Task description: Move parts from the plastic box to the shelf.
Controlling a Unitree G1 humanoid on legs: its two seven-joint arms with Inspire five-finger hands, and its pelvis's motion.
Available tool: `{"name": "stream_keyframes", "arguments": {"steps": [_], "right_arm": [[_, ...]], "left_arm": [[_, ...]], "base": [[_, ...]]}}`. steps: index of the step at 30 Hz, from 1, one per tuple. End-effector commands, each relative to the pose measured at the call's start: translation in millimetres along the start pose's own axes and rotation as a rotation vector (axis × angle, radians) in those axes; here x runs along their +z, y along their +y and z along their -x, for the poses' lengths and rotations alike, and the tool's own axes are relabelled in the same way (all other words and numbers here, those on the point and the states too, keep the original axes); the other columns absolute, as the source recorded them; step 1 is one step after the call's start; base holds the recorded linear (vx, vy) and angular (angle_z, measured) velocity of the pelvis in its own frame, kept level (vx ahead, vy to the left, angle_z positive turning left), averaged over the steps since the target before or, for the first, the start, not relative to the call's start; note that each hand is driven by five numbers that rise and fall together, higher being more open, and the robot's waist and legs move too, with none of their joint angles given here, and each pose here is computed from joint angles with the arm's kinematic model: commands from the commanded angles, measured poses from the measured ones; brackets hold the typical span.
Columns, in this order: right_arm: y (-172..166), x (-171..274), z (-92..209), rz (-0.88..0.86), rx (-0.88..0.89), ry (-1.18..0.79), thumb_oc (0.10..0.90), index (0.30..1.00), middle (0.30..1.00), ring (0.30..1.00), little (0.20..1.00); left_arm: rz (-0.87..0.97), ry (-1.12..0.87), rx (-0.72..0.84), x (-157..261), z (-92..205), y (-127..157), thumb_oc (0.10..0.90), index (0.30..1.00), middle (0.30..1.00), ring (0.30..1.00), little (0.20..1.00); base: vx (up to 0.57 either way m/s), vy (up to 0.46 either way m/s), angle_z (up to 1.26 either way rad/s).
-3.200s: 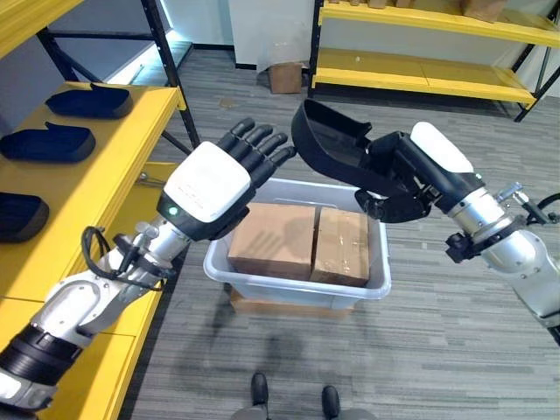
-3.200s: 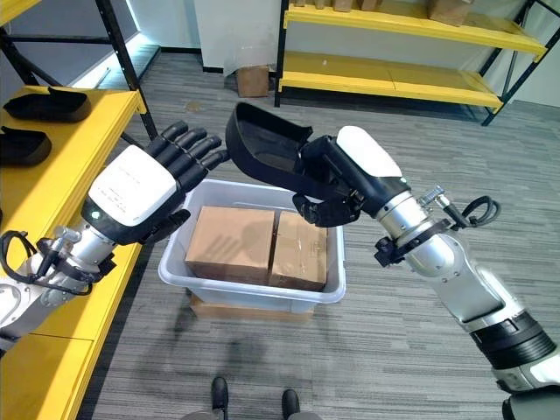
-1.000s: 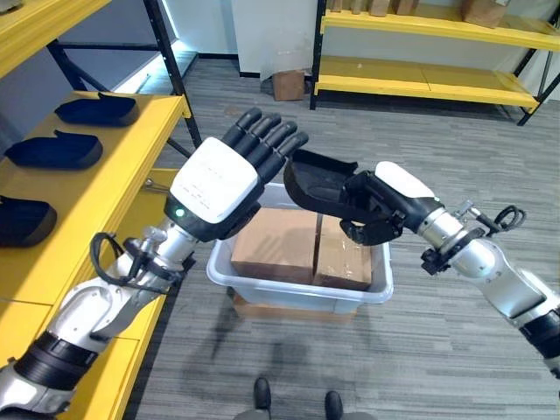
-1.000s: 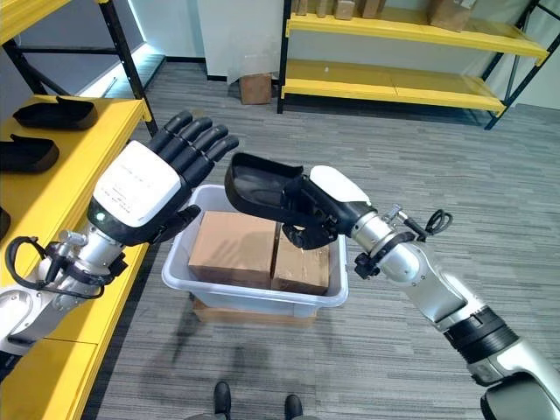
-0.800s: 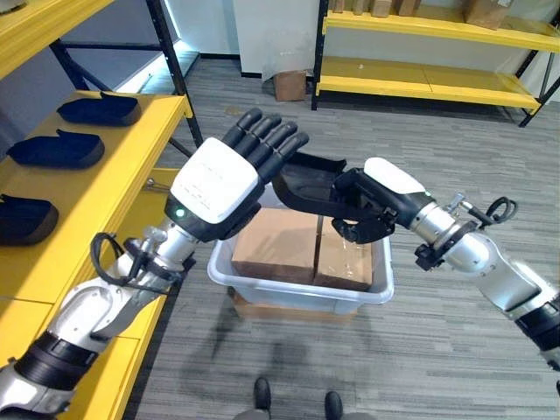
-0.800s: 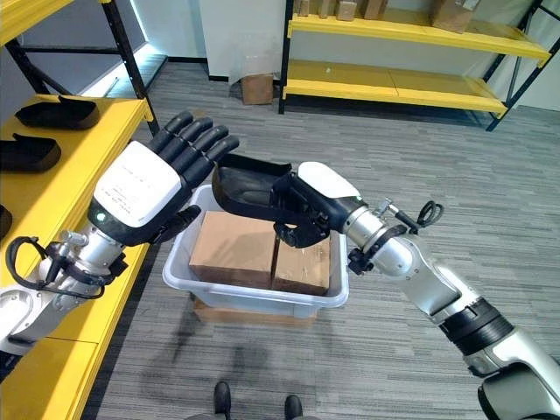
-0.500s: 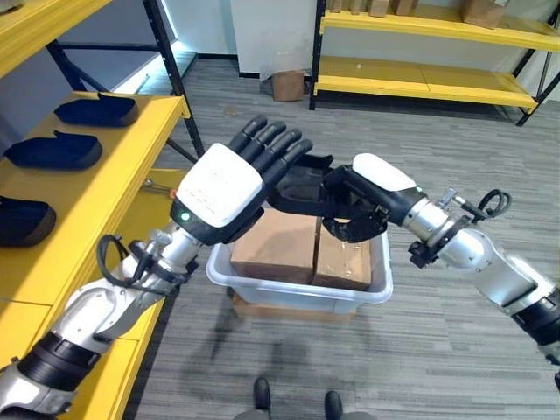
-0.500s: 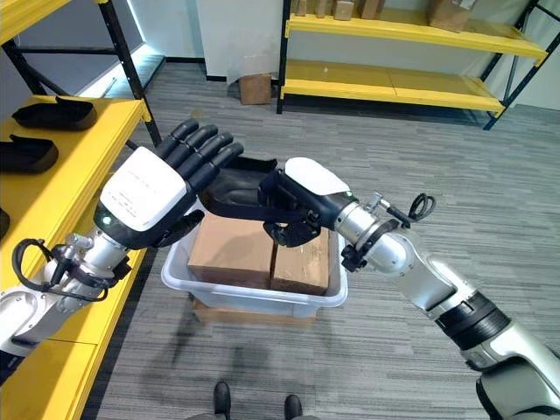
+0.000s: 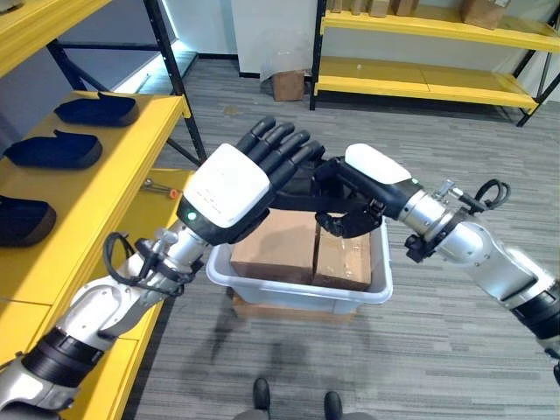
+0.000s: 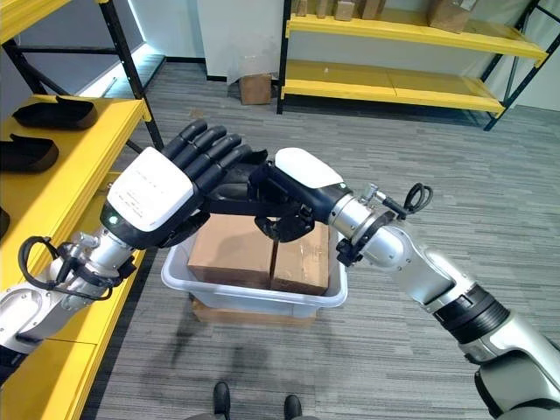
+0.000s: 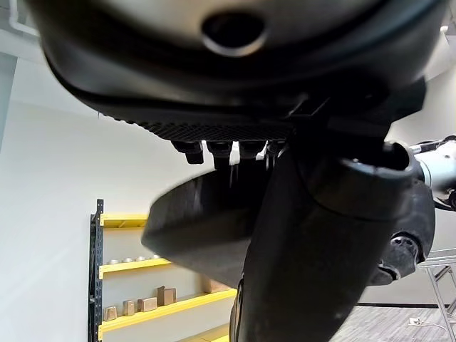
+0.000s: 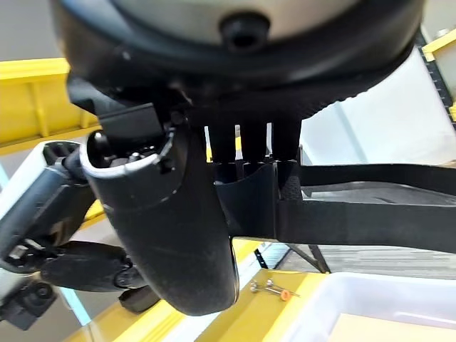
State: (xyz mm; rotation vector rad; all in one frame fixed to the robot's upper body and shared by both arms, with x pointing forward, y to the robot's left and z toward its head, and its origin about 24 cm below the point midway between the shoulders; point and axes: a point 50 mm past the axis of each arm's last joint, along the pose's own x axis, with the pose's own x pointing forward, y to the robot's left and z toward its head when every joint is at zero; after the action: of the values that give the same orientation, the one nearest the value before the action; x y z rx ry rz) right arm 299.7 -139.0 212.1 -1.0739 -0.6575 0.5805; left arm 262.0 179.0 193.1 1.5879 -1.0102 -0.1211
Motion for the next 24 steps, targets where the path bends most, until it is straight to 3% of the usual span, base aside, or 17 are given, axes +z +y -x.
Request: {"name": "stream_keyframes", "arguments": {"steps": [1, 8, 10, 12, 13, 24], "right_arm": [[-39.3, 41.3, -21.3, 0.037, -0.162, -0.237, 0.4, 0.3, 0.3, 0.3, 0.3], [-43.6, 42.3, -19.8, 0.066, -0.169, -0.237, 0.4, 0.3, 0.3, 0.3, 0.3], [-45.0, 42.8, -19.9, 0.074, -0.172, -0.238, 0.4, 0.3, 0.3, 0.3, 0.3], [-45.7, 42.5, -20.3, 0.077, -0.176, -0.235, 0.4, 0.3, 0.3, 0.3, 0.3], [-45.7, 42.5, -20.4, 0.077, -0.176, -0.235, 0.4, 0.3, 0.3, 0.3, 0.3], [-50.6, 46.9, -18.7, 0.077, -0.201, -0.255, 0.4, 0.3, 0.3, 0.3, 0.3]], "left_arm": [[0.015, 0.009, 0.163, -2.7, -17.3, 14.9, 0.9, 1.0, 1.0, 1.0, 1.0], [0.007, 0.016, 0.143, -4.6, -13.6, 14.2, 0.9, 1.0, 1.0, 1.0, 1.0], [0.007, 0.018, 0.141, -5.0, -12.8, 14.1, 0.627, 0.618, 0.618, 0.618, 0.618], [0.017, 0.028, 0.138, -5.4, -11.9, 12.7, 0.437, 0.352, 0.352, 0.352, 0.352], [0.017, 0.028, 0.138, -5.4, -11.9, 12.7, 0.4, 0.3, 0.3, 0.3, 0.3], [0.032, 0.046, 0.129, -6.5, -9.7, 9.6, 0.4, 0.3, 0.3, 0.3, 0.3]], "base": [[0.0, 0.0, 0.0], [0.0, 0.0, 0.0], [0.0, 0.0, 0.0], [0.0, 0.0, 0.0], [0.0, 0.0, 0.0], [0.0, 0.0, 0.0]]}}
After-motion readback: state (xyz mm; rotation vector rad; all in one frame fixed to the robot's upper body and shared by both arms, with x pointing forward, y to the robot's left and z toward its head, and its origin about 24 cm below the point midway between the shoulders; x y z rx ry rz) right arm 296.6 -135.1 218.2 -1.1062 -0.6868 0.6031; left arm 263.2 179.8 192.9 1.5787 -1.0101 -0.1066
